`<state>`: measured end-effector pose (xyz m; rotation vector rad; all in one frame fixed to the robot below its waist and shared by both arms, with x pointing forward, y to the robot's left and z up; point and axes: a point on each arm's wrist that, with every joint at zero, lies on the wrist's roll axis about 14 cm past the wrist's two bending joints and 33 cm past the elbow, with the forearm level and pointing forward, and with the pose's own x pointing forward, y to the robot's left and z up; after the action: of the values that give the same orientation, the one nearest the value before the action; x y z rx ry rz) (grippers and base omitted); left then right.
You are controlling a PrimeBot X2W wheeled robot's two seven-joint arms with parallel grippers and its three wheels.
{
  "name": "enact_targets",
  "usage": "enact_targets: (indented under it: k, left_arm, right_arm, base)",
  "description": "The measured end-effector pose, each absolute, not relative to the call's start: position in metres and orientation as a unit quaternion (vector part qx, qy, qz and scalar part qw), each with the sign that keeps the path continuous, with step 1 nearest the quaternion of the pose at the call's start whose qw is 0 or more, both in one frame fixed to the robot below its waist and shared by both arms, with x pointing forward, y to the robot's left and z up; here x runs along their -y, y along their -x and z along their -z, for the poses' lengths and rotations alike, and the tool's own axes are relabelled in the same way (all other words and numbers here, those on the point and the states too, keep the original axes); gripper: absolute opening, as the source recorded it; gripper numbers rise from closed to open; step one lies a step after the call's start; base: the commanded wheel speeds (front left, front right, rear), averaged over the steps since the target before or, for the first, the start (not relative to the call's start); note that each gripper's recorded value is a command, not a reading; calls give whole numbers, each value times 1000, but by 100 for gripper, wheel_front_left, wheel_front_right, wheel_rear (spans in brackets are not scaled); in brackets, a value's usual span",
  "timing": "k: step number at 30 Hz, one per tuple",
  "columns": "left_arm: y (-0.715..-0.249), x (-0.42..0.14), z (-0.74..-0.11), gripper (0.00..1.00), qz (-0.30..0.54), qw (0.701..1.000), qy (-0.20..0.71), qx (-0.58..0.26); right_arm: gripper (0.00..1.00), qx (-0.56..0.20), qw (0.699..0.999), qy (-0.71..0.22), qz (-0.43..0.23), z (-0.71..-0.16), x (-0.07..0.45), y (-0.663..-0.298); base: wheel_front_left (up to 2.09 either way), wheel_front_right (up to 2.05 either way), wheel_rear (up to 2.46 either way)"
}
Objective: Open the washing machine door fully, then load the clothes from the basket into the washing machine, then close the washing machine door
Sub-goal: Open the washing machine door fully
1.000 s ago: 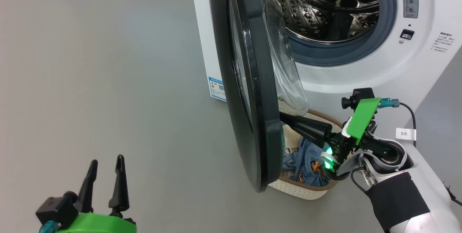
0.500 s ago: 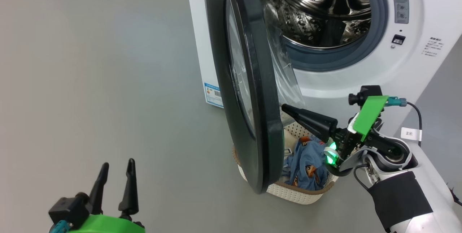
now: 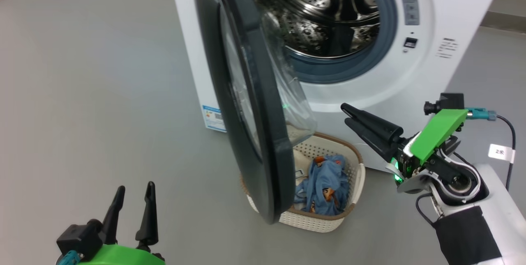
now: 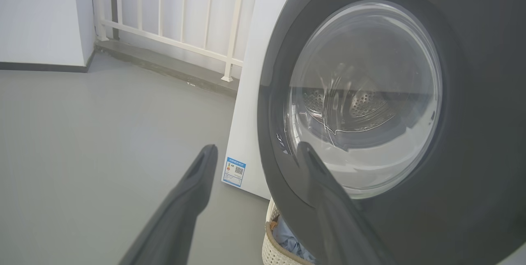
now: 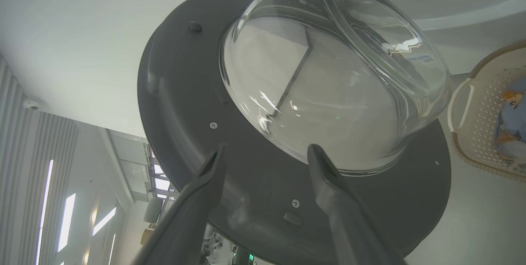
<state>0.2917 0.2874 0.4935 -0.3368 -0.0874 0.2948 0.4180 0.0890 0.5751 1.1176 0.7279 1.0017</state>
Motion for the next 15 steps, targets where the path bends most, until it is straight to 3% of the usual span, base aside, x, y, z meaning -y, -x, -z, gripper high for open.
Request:
enact_targets:
  k: [15]
  left_arm:
    - [-330,-250,-504,100,-77,981,170,48]
  right_arm:
    - [100,-194,801,-445,-349,-568,-16,-427]
  base:
    - [0,0,0]
